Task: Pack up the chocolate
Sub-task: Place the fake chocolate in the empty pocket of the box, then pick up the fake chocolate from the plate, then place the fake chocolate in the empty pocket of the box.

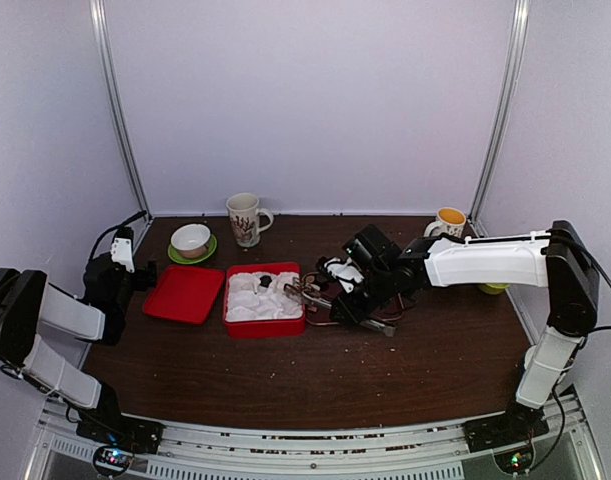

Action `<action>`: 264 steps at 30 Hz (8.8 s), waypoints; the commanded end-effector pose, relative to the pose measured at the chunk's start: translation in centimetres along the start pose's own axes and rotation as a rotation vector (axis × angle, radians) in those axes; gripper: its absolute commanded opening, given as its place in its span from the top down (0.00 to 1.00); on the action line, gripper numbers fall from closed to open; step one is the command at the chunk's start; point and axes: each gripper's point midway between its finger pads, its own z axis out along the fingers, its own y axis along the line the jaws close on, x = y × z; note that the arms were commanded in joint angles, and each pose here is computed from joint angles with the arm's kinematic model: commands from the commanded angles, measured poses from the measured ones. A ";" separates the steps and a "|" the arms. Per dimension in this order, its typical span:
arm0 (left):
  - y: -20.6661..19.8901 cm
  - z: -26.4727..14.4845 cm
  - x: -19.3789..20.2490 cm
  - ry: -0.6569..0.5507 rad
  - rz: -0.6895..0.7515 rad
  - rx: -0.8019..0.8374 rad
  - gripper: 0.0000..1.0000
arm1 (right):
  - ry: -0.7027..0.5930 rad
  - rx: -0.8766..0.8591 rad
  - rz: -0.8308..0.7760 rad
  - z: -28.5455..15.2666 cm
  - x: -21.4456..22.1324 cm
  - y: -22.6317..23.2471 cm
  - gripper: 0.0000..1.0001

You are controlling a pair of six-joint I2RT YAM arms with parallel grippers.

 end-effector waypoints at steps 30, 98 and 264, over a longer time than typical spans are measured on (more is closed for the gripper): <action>0.3 0.0 -0.7 -0.032 -0.001 -0.004 0.02 | -0.188 0.105 0.010 -4.1 -3.2 -1.2 0.65; 0.3 0.0 -0.7 -0.031 -0.003 -0.004 0.02 | -0.127 0.201 0.257 -6.8 3.7 -7.4 0.66; 0.3 0.0 -0.7 -0.031 -0.001 -0.004 0.02 | -0.022 -0.027 -0.057 4.2 -4.9 2.8 0.60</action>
